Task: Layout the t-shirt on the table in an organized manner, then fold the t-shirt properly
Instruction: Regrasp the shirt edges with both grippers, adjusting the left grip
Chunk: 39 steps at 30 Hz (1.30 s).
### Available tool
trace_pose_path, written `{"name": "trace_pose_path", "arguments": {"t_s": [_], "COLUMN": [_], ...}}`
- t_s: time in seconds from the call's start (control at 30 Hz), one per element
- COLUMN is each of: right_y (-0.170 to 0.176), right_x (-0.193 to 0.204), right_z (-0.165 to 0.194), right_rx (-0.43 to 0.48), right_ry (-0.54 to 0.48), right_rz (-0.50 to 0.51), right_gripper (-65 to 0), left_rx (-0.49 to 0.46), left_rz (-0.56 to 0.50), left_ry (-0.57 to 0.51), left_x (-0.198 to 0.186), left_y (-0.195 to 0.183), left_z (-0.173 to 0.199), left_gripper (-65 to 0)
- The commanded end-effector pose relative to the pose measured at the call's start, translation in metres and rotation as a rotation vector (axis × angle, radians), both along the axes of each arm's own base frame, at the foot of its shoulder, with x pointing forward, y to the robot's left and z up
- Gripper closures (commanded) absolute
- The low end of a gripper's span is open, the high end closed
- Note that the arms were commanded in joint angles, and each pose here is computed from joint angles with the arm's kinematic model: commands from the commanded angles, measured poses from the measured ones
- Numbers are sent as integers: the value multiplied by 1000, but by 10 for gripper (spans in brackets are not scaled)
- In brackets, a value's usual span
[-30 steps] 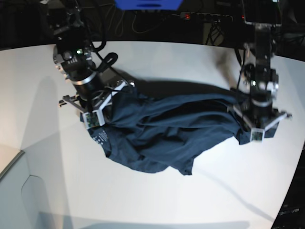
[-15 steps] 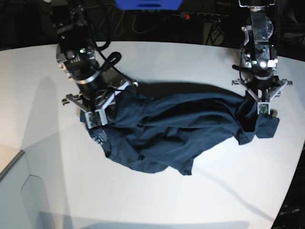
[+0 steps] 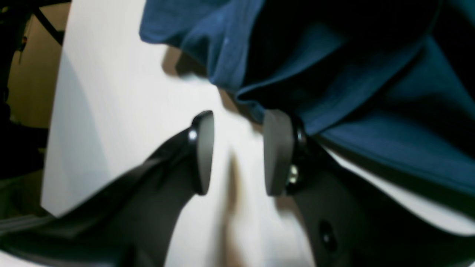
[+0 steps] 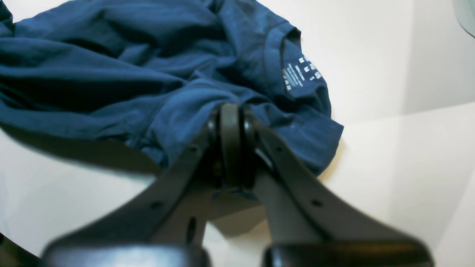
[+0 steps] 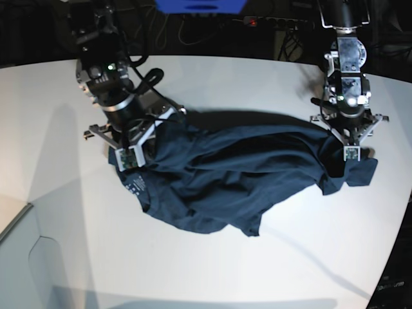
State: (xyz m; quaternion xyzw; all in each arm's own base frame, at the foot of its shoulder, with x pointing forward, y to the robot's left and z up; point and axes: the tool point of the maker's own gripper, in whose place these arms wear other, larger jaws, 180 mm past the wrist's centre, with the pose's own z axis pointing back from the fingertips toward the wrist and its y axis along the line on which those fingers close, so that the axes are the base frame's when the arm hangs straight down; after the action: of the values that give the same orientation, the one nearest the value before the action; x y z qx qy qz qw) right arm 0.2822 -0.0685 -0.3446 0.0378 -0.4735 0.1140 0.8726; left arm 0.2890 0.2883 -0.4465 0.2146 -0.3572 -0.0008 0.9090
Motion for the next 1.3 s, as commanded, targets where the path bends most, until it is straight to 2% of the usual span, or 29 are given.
{"name": "trace_pose_path", "arguments": {"t_s": [0.0, 0.13, 0.27, 0.33, 0.4, 0.43, 0.6, 0.87, 0.93, 1.07, 1.13, 1.2, 1.27], "right_y": [1, 1, 0, 0, 0, 0, -2, -3, -2, 0, 0, 0, 0], "right_x": [4, 4, 5, 5, 5, 5, 6, 6, 7, 7, 7, 7, 7], "right_z": [10, 10, 10, 10, 10, 10, 11, 12, 12, 13, 13, 13, 13], "right_rx": [5, 6, 5, 5, 5, 4, 2, 1, 2, 5, 6, 6, 6], "right_ry": [-42, -40, -42, -42, -42, -42, -47, -51, -53, -54, -54, -54, -54], "right_rz": [6, 6, 4, 4, 4, 3, -1, 0, 0, 4, 3, 3, 3], "right_gripper": [0, 0, 0, 0, 0, 0, 0, 0, 0, 0, 0, 0, 0], "left_rx": [23, 15, 21, 31, 38, 37, 54, 113, 102, 100, 99, 101, 101], "left_rz": [-5, -3, -54, -94, -105, -103, -113, -143, -121, -94, -90, -85, -81], "left_ry": [-43, -23, 7, -19, -51, -50, -97, -266, -266, -220, -205, -194, -190], "left_x": [13, 12, 12, 16, 20, 19, 17, 11, 6, -3, -7, -11, -13], "left_y": [5, 5, -5, -11, -13, -13, -16, -22, -20, -11, -10, -8, -7], "left_z": [13, 6, -5, -4, 1, 1, 22, 93, 92, 76, 71, 68, 67], "left_gripper": [-222, -220, -206, -137, -22, 0, 0, 0, 0, -2, -34, -116, -233]}}
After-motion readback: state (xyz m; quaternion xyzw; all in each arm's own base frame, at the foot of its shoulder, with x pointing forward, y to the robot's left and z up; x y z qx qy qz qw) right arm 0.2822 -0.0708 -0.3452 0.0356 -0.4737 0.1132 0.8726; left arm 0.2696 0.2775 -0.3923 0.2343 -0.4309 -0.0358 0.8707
